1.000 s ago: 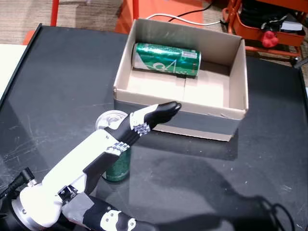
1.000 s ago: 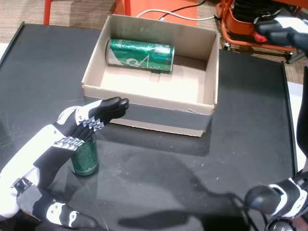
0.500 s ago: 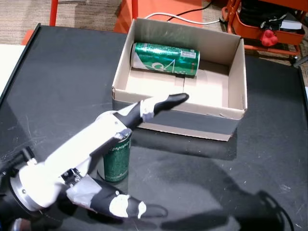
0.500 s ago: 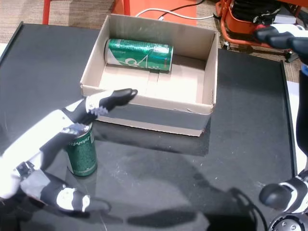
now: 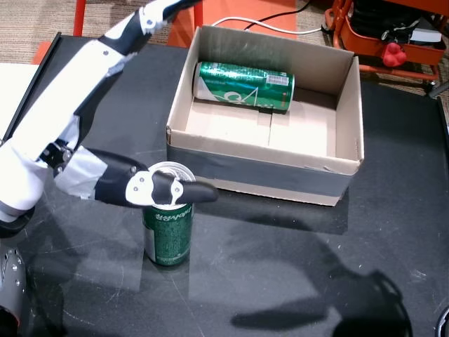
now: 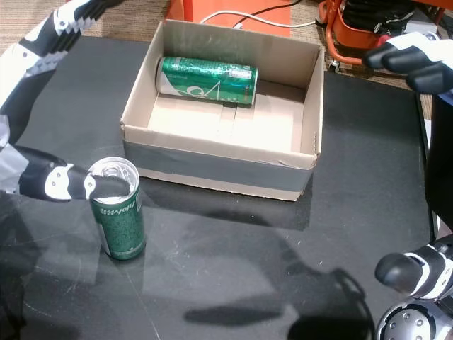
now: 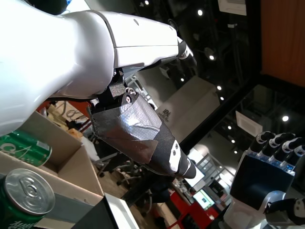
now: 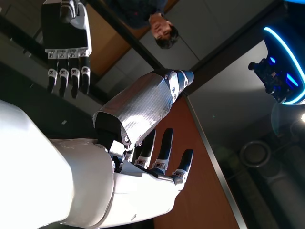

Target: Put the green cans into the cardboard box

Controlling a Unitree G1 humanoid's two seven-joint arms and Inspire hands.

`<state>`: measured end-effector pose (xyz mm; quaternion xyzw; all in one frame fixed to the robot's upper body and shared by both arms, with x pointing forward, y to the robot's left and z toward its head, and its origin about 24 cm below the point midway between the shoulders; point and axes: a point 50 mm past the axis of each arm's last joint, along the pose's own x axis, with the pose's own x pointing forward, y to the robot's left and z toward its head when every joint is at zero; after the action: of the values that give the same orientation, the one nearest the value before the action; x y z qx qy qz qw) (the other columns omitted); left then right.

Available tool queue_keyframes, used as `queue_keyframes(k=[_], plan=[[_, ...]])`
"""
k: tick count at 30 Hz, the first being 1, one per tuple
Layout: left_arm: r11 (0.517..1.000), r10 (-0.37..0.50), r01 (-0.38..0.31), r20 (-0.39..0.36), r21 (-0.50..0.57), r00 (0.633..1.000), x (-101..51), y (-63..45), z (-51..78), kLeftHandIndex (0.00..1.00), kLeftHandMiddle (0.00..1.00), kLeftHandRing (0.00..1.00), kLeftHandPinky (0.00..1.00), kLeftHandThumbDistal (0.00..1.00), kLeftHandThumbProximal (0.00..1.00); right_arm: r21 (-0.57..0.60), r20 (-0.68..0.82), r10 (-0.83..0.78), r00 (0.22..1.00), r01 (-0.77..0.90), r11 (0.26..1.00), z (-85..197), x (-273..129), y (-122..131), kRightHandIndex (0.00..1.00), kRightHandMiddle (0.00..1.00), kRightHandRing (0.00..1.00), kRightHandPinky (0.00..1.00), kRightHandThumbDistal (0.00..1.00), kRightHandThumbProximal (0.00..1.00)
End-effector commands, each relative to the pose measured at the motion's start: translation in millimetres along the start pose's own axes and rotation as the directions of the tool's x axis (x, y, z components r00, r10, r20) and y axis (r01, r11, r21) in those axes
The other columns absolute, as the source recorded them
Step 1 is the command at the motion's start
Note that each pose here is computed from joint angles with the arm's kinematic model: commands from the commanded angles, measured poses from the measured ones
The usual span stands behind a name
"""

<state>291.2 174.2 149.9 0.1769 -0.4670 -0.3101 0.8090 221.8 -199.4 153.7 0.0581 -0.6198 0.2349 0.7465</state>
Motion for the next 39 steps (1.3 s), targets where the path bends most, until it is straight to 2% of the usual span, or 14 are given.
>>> queue_keyframes(k=[1, 7, 11, 13, 16, 18, 20, 22, 25, 27, 29, 35, 37, 39], plan=[[1.000, -0.005, 0.005, -0.003, -0.009, 1.000, 0.3, -3.1, -2.6, 1.00, 1.00, 1.00, 0.96, 1.00, 0.23, -0.017, 0.002, 0.003, 1.000, -0.003, 1.000, 2, 0, -3, 0.54, 0.59, 0.63, 0.79, 1.00, 0.56], [0.997, 0.014, -0.017, -0.032, -0.074, 0.999, -2.6, -14.8, -12.6, 1.00, 1.00, 1.00, 0.94, 1.00, 0.23, -0.014, -0.001, -0.010, 1.000, 0.010, 1.000, 4, -2, -1, 0.54, 0.59, 0.63, 0.79, 1.00, 0.62], [0.986, 0.007, -0.021, -0.081, -0.168, 0.997, -4.3, -24.8, -22.4, 1.00, 1.00, 1.00, 0.96, 1.00, 0.23, 0.008, -0.034, 0.015, 0.999, -0.015, 1.000, 7, -5, -7, 0.60, 0.63, 0.67, 0.80, 0.99, 0.46], [0.981, -0.002, -0.019, -0.109, -0.192, 0.994, -5.9, -30.0, -27.8, 1.00, 1.00, 1.00, 0.97, 1.00, 0.25, 0.010, -0.041, 0.017, 0.999, -0.017, 1.000, 9, -4, -8, 0.60, 0.62, 0.67, 0.80, 0.91, 0.45], [0.976, -0.026, -0.015, -0.182, -0.219, 0.983, -10.4, -36.7, -38.6, 1.00, 1.00, 1.00, 0.99, 1.00, 0.27, 0.011, -0.049, 0.004, 0.999, -0.003, 1.000, 11, -5, -9, 0.62, 0.62, 0.66, 0.80, 0.96, 0.45], [0.971, -0.037, -0.021, -0.238, -0.238, 0.971, -14.6, -39.1, -46.4, 1.00, 1.00, 1.00, 0.98, 1.00, 0.27, 0.009, -0.052, 0.031, 0.998, -0.030, 1.000, 12, -5, -12, 0.62, 0.63, 0.68, 0.81, 0.84, 0.43], [0.969, -0.048, -0.028, -0.297, -0.246, 0.954, -18.7, -40.3, -53.7, 1.00, 1.00, 1.00, 0.97, 1.00, 0.27, -0.041, -0.048, 0.050, 0.998, -0.052, 0.998, 12, -3, -16, 0.60, 0.62, 0.67, 0.82, 0.78, 0.58], [0.968, -0.063, -0.027, -0.346, -0.250, 0.936, -21.4, -40.6, -59.2, 1.00, 1.00, 1.00, 0.97, 1.00, 0.24, -0.104, -0.052, 0.050, 0.997, -0.055, 0.993, 12, -2, -18, 0.57, 0.58, 0.64, 0.83, 0.59, 0.61], [0.968, -0.087, -0.012, -0.381, -0.249, 0.920, -23.4, -40.7, -63.0, 1.00, 1.00, 1.00, 0.96, 1.00, 0.24, -0.114, -0.068, 0.060, 0.996, -0.068, 0.991, 12, -5, -22, 0.59, 0.60, 0.64, 0.79, 0.63, 0.60], [0.968, -0.111, 0.007, -0.400, -0.252, 0.910, -25.3, -41.3, -64.8, 1.00, 1.00, 1.00, 0.96, 1.00, 0.26, -0.110, -0.073, 0.040, 0.997, -0.048, 0.993, 13, -9, -21, 0.60, 0.63, 0.66, 0.77, 0.54, 0.54], [0.965, -0.135, 0.024, -0.412, -0.262, 0.901, -27.5, -41.9, -65.8, 1.00, 1.00, 1.00, 0.96, 1.00, 0.24, -0.122, -0.064, 0.038, 0.997, -0.046, 0.991, 15, -9, -20, 0.58, 0.63, 0.67, 0.78, 0.54, 0.53], [0.960, -0.166, 0.045, -0.430, -0.277, 0.888, -33.5, -44.0, -66.5, 1.00, 1.00, 1.00, 0.96, 1.00, 0.25, -0.129, -0.051, 0.071, 0.996, -0.077, 0.989, 14, -10, -27, 0.55, 0.60, 0.68, 0.83, 0.61, 0.43], [0.957, -0.169, 0.043, -0.430, -0.287, 0.887, -34.9, -45.3, -66.6, 1.00, 1.00, 1.00, 0.96, 1.00, 0.24, -0.131, -0.046, 0.056, 0.997, -0.062, 0.990, 14, -11, -26, 0.55, 0.58, 0.66, 0.84, 0.55, 0.46], [0.955, -0.170, 0.042, -0.429, -0.292, 0.887, -35.4, -45.8, -66.3, 1.00, 1.00, 1.00, 0.97, 1.00, 0.25, -0.133, -0.067, 0.023, 0.997, -0.031, 0.991, 17, -12, -22, 0.55, 0.57, 0.65, 0.84, 0.61, 0.52]])
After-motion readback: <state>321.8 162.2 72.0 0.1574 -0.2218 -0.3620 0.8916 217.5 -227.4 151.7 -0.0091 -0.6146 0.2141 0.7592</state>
